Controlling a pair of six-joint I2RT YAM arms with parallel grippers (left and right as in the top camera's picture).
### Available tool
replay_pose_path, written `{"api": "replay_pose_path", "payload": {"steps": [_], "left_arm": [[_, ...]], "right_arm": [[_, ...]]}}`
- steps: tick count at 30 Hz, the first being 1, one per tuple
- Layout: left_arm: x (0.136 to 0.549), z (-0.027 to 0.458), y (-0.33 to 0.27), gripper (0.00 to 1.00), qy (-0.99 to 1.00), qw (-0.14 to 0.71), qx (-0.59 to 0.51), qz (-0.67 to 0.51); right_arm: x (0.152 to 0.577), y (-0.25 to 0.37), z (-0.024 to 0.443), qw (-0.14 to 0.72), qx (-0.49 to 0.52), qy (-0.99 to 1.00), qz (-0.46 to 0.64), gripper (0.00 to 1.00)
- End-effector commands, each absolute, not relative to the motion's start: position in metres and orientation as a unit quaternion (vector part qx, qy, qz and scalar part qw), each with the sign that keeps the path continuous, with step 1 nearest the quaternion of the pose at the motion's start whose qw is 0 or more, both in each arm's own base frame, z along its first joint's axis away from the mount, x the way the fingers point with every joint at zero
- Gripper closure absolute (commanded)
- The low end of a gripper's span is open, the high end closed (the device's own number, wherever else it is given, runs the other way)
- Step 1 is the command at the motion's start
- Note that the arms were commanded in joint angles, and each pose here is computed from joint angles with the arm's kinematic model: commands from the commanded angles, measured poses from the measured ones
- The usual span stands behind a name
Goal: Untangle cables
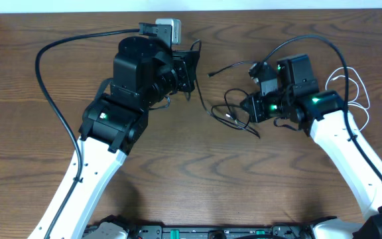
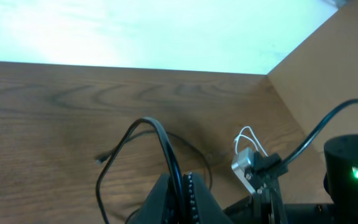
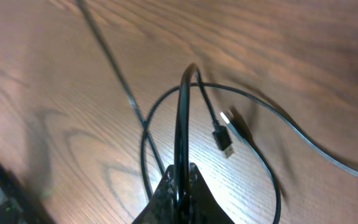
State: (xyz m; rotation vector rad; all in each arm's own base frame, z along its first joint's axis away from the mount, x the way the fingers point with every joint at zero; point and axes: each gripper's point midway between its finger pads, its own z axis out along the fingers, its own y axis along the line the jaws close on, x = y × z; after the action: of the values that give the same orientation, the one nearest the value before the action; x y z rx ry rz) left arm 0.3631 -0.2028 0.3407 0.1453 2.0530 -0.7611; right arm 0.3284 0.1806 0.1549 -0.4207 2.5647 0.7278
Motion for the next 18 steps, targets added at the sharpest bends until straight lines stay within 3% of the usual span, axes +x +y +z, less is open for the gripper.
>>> {"api": "replay_pose_path", "payload": {"steps": [1,9,10,11,14,18], "left_arm": [[0.368,0.336,-0.200,0.92,0.836,0.460,0.067,-0.291],[0.368,0.333,-0.200,0.93,0.838,0.459,0.072,-0.286],[0.368,0.333,-0.200,0.92,0.839,0.458,0.072,-0.286],[0.367,0.332,-0.199,0.92,0.839,0.457,0.072,-0.286],[0.368,0.329,-0.197,0.92,0.843,0.455,0.068,-0.278],[0.370,0.321,-0.187,0.92,0.853,0.453,0.052,-0.252]], "right_arm": [[0.322,0.172,0.134,0.197,-0.116,0.944,0.237,0.98],[0.312,0.156,0.101,0.178,-0.093,0.959,0.198,0.86],[0.311,0.154,0.098,0.176,-0.088,0.961,0.193,0.80],[0.311,0.150,0.095,0.175,-0.080,0.964,0.185,0.66],[0.312,0.149,0.092,0.179,-0.078,0.964,0.181,0.48],[0.319,0.153,0.096,0.196,-0.082,0.958,0.190,0.36]]}}
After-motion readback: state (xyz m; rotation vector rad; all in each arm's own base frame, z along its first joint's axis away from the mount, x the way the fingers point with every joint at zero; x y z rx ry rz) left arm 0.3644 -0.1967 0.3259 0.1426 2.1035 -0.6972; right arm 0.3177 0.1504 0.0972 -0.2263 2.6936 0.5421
